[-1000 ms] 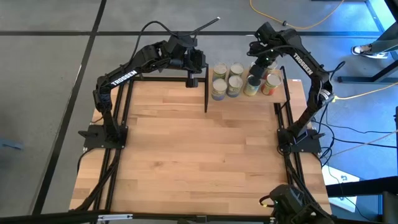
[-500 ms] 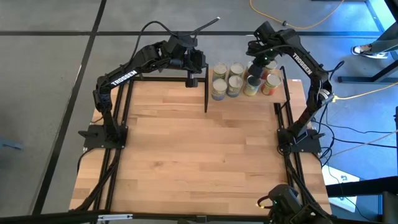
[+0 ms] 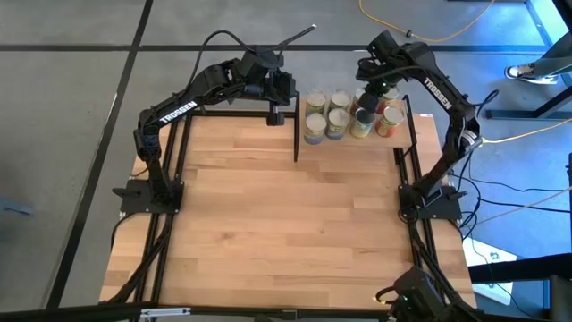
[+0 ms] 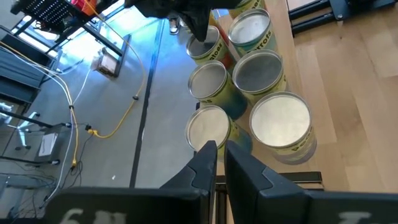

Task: Pick and place cans onto a shelf
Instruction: Adjust the canned goods on the shelf, then return to Home Position

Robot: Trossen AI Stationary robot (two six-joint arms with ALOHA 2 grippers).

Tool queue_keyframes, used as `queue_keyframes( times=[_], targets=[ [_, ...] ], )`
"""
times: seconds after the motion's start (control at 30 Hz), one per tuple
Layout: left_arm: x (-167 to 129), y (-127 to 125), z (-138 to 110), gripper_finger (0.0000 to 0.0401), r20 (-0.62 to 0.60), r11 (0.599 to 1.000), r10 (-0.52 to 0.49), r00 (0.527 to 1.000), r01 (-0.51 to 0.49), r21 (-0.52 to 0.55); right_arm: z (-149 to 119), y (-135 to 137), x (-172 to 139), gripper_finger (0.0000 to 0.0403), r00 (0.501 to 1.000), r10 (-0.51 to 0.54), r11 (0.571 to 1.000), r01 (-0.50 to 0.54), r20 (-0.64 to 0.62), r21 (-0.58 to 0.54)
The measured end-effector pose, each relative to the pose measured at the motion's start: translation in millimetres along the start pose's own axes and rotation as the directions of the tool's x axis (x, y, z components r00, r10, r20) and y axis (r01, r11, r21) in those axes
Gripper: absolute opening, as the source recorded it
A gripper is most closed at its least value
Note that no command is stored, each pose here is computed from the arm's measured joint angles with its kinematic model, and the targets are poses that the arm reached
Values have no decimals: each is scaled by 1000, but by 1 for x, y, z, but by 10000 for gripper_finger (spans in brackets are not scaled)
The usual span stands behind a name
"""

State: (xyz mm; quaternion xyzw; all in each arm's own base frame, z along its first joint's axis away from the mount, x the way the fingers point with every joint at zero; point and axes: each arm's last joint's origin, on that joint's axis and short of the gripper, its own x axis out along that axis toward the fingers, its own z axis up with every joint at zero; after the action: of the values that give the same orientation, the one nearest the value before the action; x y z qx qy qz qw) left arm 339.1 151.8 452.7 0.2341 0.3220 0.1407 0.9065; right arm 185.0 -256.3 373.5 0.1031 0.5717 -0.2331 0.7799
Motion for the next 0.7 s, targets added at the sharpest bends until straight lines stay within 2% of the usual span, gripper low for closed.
queue_keyframes(
  times=[0.23, 0.37, 0.53, 0.7],
  targets=[
    [0, -1, 1, 25, -2, 1000, 3, 1000, -3, 2, -3, 9, -14, 3, 999, -14, 1000, 15, 36, -21],
    [-5, -4, 4, 25, -36, 998, 67, 997, -66, 23, -4, 23, -28, 3, 997, -9, 995, 16, 74, -94],
    [-35, -10, 13, 25, -5, 993, 110, 994, -110, 40, -12, 48, -46, 4, 996, 32, 984, -17, 78, -175],
    [-70, -19, 12, 6, -15, 998, 58, 998, -58, -4, -20, 78, -65, 3, 993, 62, 963, -33, 99, -266]
  ],
)
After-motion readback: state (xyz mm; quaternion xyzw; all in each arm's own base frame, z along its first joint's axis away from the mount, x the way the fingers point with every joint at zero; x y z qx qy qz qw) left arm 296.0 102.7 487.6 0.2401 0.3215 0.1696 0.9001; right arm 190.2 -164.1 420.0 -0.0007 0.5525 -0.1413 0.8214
